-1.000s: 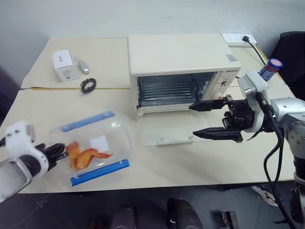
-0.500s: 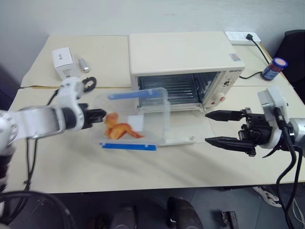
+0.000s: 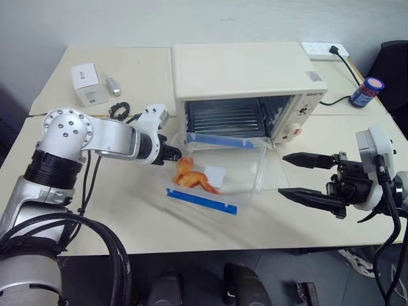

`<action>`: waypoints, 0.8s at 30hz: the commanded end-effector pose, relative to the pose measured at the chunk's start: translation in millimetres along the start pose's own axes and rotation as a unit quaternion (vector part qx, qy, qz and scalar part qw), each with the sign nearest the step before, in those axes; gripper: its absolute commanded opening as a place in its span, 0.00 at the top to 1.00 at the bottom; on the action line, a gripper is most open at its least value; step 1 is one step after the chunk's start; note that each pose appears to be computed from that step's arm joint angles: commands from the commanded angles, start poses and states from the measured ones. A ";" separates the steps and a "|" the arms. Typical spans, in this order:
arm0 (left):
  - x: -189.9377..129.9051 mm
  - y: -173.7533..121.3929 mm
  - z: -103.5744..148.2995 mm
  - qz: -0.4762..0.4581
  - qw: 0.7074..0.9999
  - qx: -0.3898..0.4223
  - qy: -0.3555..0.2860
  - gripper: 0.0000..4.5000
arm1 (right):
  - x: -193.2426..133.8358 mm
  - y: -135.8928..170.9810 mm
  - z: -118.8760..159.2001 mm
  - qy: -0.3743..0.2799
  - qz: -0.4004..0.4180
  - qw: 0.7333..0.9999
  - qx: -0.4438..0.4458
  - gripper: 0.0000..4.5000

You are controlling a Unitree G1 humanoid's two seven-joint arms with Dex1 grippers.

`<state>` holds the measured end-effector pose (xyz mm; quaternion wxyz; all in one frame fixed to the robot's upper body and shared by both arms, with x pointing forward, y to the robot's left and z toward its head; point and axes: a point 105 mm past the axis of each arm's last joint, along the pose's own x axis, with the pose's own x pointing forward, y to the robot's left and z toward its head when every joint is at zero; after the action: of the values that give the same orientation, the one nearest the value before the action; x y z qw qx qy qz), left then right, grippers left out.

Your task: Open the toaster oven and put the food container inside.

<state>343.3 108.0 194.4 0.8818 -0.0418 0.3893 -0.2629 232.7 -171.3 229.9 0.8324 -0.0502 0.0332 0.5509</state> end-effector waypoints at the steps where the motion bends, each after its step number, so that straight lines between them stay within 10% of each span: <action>1: -8.9 -2.3 16.4 0.003 0.999 0.000 -0.036 0.56 | -1.3 2.8 7.2 -0.015 -0.003 1.000 -0.023 0.00; 4: -10.7 -3.9 19.2 -0.009 0.999 -0.012 -0.047 0.35 | -1.0 0.9 5.5 -0.014 -0.006 1.000 -0.024 0.00; 18: -99.8 -31.3 56.3 -0.202 0.946 0.005 -0.253 0.35 | -5.5 -14.0 7.8 -0.002 -0.019 0.999 -0.032 0.00; 24: -159.2 -44.7 8.3 -0.386 0.889 0.119 -0.214 0.69 | -3.3 12.8 9.9 0.010 0.030 0.999 -0.013 0.36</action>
<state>262.3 149.9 312.9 0.8049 -0.1630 0.1182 -0.5582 231.4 -174.9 226.6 0.8278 -0.0459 0.0530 0.5566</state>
